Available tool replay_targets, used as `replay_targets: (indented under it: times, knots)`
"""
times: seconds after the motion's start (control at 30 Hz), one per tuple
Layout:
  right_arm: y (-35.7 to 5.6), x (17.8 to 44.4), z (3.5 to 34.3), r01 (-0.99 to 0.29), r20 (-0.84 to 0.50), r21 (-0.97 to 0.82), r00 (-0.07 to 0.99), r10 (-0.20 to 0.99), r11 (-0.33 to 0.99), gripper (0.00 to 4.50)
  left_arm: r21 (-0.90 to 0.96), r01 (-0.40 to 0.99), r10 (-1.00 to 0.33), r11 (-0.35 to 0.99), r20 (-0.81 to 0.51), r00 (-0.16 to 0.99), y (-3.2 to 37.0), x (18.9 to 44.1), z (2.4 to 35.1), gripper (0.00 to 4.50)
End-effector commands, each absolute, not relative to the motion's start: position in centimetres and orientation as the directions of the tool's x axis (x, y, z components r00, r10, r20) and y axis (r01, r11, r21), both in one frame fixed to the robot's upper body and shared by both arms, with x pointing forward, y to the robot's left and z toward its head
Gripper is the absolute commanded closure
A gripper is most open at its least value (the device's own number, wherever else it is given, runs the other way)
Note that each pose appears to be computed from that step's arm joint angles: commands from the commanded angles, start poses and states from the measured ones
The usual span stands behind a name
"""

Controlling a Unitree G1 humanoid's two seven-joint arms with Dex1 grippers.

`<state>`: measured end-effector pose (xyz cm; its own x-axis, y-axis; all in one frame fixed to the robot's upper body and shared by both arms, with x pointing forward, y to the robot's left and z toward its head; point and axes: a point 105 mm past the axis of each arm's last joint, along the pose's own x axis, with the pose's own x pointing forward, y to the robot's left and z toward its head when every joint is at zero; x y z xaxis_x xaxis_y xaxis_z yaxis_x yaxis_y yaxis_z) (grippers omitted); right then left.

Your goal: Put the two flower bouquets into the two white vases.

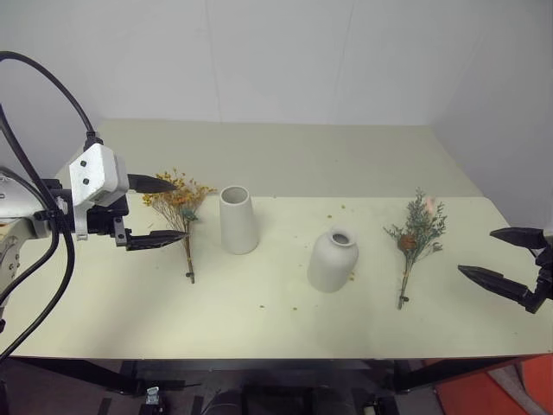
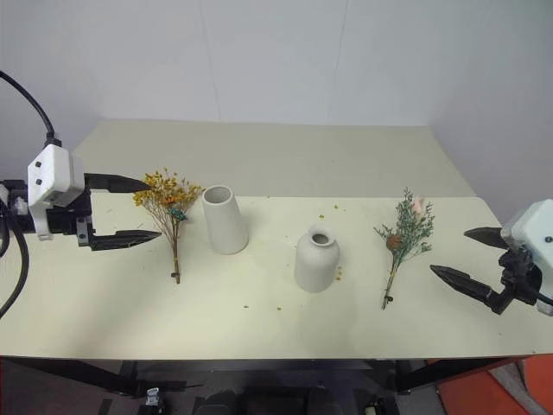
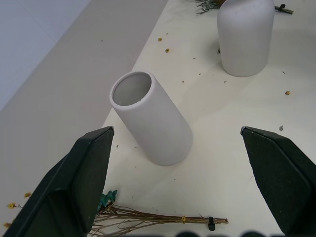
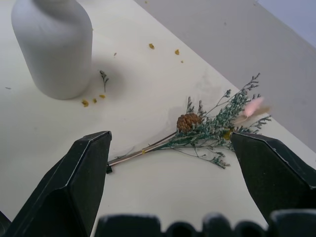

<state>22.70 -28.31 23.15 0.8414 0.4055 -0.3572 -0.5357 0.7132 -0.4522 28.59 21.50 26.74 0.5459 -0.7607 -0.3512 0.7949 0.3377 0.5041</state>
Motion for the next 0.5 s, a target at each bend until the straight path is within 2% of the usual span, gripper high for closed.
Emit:
replay_targets:
  times: [0.03,0.5]
  knots:
    - [-28.53,22.3,24.4,-0.491,-0.311,-0.503,0.871,0.381,0.712,0.0,0.553,0.768,-0.765,0.323,-0.325,0.556,21.41,28.54,28.01,0.01]
    - [-28.6,22.06,24.41,-0.49,-0.318,-0.495,0.871,0.376,0.717,0.0,0.552,0.769,-0.77,0.322,-0.32,0.552,21.25,28.53,27.98,0.01]
